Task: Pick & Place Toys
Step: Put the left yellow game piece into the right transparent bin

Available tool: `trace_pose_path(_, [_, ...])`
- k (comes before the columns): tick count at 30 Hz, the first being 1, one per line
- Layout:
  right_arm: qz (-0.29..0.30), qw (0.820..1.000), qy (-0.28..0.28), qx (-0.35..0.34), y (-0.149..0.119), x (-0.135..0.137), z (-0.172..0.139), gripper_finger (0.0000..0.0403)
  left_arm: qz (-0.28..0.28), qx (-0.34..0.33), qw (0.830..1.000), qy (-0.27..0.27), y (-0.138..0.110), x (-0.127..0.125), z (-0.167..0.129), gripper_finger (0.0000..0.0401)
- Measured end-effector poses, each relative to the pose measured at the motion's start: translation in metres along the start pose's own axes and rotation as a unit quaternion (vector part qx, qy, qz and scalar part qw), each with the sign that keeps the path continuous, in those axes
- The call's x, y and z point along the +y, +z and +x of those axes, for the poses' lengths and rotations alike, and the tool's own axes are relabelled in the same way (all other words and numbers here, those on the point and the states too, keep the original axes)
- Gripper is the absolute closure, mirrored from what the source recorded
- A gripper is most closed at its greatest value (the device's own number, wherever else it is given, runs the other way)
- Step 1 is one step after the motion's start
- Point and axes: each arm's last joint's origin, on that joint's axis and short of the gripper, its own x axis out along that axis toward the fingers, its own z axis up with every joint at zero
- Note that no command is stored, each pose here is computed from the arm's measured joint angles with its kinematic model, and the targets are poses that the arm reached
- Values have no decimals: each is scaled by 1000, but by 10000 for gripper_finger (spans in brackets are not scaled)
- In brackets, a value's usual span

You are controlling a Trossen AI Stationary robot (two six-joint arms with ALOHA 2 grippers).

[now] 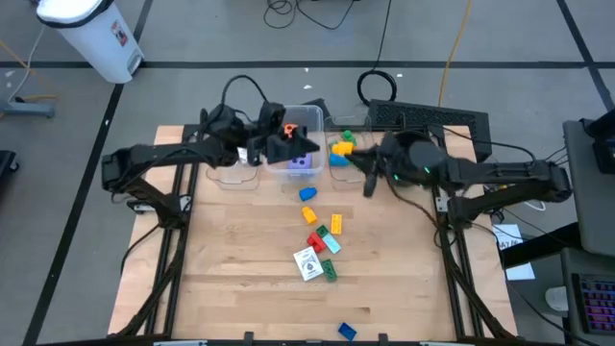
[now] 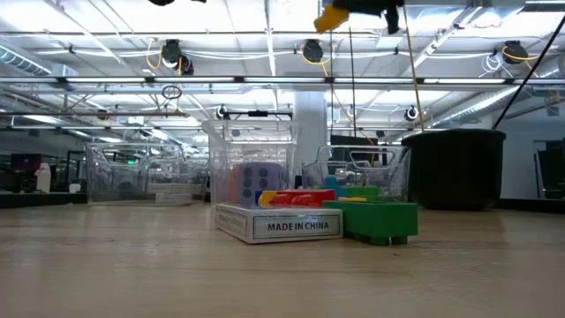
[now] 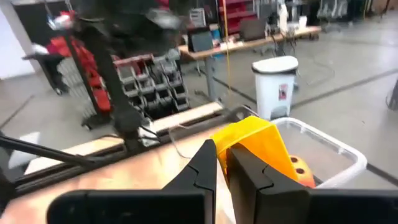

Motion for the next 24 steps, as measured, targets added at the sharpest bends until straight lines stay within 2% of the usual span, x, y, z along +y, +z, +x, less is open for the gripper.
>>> trace_pose_path(5, [7,996,-39,80,9,-34,29,392,-2,17,1000,-25,-13,-11,12,151])
trace_pose_path(10, [-10,974,-92,205,6,-75,59,392,-6,28,999,-42,-23,-18,21,151])
trace_pose_path(15, [-14,938,-88,334,-19,-116,92,392,7,22,999,-43,-26,-20,23,151])
trace_pose_path(24, [-44,902,-74,423,-70,-168,128,392,28,-41,999,11,-14,-11,16,151])
